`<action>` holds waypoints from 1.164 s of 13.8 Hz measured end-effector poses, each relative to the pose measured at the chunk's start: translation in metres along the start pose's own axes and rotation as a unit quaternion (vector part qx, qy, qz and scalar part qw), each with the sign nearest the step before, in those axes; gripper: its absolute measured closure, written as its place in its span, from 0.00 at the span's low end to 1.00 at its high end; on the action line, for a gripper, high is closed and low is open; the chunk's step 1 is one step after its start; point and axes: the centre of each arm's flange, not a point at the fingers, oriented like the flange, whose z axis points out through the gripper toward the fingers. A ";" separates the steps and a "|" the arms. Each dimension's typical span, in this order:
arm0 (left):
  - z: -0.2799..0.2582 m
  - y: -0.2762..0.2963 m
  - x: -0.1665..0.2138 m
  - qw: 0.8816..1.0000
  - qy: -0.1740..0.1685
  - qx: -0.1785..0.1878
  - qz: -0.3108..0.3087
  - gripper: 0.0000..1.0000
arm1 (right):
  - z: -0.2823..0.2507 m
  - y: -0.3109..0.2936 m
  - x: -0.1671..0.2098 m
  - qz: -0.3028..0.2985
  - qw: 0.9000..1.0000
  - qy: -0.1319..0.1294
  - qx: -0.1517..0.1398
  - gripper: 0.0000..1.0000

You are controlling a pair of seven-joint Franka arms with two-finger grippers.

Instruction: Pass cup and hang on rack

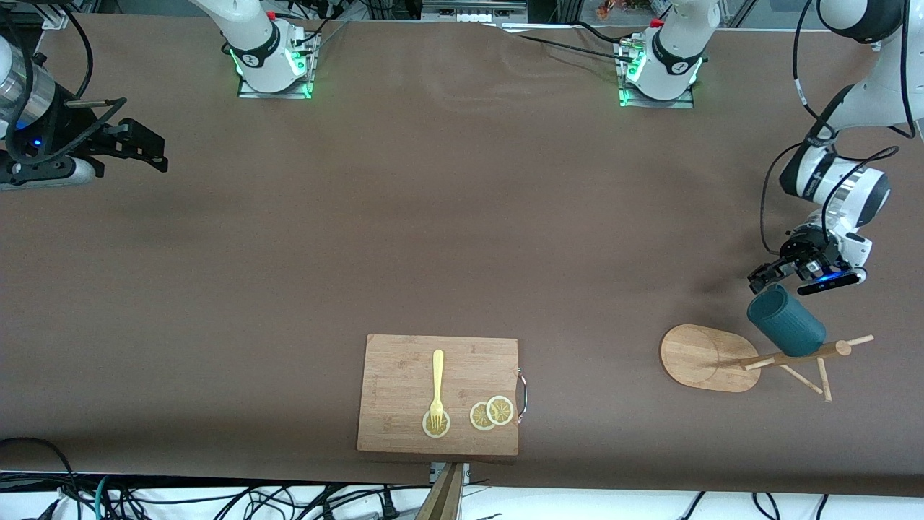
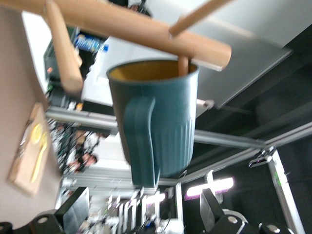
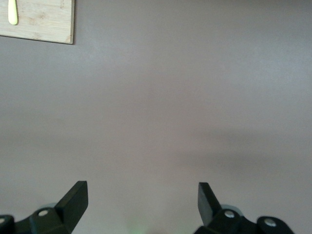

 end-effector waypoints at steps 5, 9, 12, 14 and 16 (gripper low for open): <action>-0.028 0.051 -0.037 0.971 -0.166 0.169 -0.009 0.00 | -0.001 0.008 0.000 0.005 1.000 0.001 -0.011 0.00; -0.012 0.122 -0.054 0.883 -0.327 0.336 0.021 0.00 | 0.001 0.002 -0.002 0.000 1.000 -0.007 -0.012 0.00; 0.048 0.164 -0.045 0.810 -0.398 0.428 0.054 0.00 | 0.002 -0.007 -0.003 -0.009 1.000 -0.012 -0.012 0.00; 0.107 0.189 -0.044 0.764 -0.408 0.498 0.043 0.00 | 0.002 -0.013 -0.004 -0.014 1.000 -0.017 -0.013 0.00; 0.174 0.218 -0.053 0.704 -0.403 0.583 0.039 0.00 | 0.003 -0.017 -0.005 -0.017 1.000 -0.018 -0.013 0.00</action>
